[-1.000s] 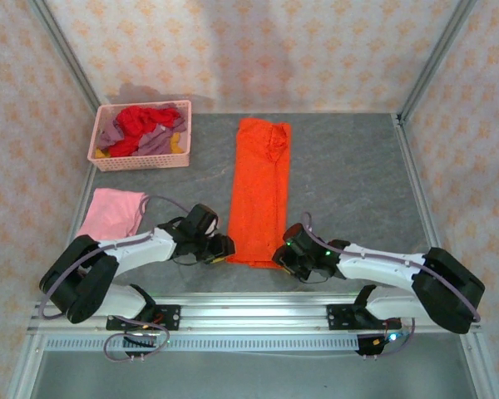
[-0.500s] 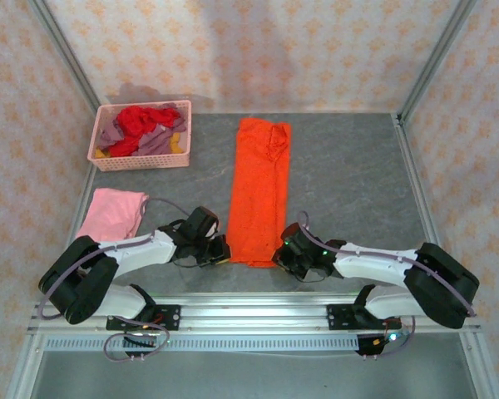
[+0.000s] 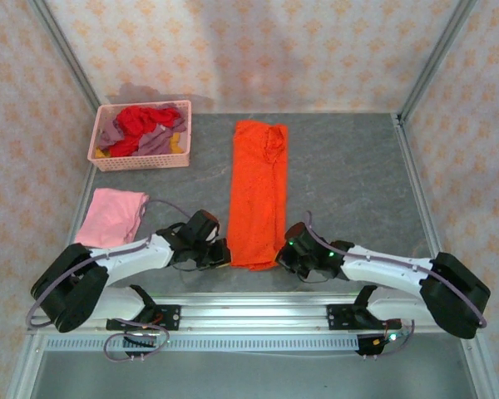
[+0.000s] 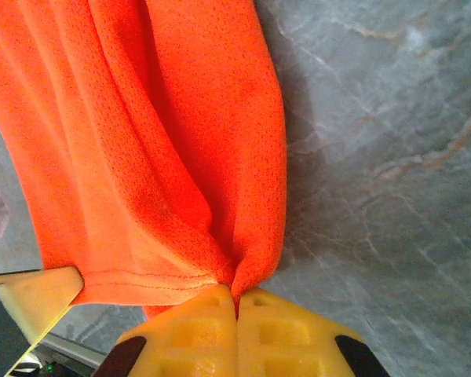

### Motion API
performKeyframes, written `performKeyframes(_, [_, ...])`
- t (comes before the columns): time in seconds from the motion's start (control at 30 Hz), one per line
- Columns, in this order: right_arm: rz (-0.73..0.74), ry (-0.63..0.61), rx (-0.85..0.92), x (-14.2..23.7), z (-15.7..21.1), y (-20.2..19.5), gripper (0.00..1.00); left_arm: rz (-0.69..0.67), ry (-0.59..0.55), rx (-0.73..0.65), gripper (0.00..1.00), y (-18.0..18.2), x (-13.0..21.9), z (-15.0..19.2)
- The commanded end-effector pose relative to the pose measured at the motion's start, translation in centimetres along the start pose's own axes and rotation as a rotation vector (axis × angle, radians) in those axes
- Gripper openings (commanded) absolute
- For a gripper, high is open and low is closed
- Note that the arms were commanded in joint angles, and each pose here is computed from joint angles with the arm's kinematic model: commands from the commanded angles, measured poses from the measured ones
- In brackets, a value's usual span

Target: Fold and stack the t-shirts

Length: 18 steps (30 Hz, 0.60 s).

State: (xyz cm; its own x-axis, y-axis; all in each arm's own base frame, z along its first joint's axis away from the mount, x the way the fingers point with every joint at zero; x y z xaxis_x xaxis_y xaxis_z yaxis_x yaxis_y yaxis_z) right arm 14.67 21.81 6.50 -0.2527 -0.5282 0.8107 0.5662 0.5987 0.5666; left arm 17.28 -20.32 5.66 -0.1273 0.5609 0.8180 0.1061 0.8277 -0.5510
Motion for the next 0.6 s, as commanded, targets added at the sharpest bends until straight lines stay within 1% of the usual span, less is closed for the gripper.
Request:
performKeyframes(0.0, [0.066, -0.003, -0.016, 0.4, 0.3, -1.8, 0.0, -0.052, 0.04, 0.038, 0.0, 0.9, 0.3, 1.6])
performKeyframes(0.1, [0.032, -0.047, -0.003, 1.6, -0.1, -0.6, 0.0, -0.051, 0.007, 0.051, 0.0, 0.6, 1.3, 1.6])
performKeyframes(0.2, [0.015, -0.113, 0.037, 2.8, -1.1, 0.8, 0.0, -0.074, -0.038, 0.033, 0.0, 0.0, 2.6, 0.5])
performKeyframes(0.3, [-0.006, -0.118, 0.052, 3.1, -1.9, 2.5, 0.0, -0.102, -0.059, 0.023, 0.0, -0.5, 3.5, -0.9])
performKeyframes(0.4, [-0.021, -0.139, 0.08, 3.3, -3.0, 4.3, 0.0, -0.112, -0.103, 0.027, 0.0, -0.8, 4.3, -2.6])
performKeyframes(0.57, [-0.036, -0.183, 0.113, 3.5, -5.5, 7.1, 0.0, -0.123, -0.141, 0.041, 0.0, -1.0, 4.7, -6.0])
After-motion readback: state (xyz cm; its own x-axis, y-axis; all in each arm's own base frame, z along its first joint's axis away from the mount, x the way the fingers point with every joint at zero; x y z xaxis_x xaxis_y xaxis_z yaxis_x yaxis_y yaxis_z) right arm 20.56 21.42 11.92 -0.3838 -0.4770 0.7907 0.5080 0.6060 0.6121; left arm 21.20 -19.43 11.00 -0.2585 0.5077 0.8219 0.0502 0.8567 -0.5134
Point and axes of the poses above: each hand's point on the last joint's axis, 136 mm out from that joint toward the fingers, its own x axis back along the fingers, its own y axis along the line the jaws close on, z = x × y, the point moved 3 cm from there along x, back along the fingers, and after that the axes turned 15 degrees about -x, right-handed, at the moved point
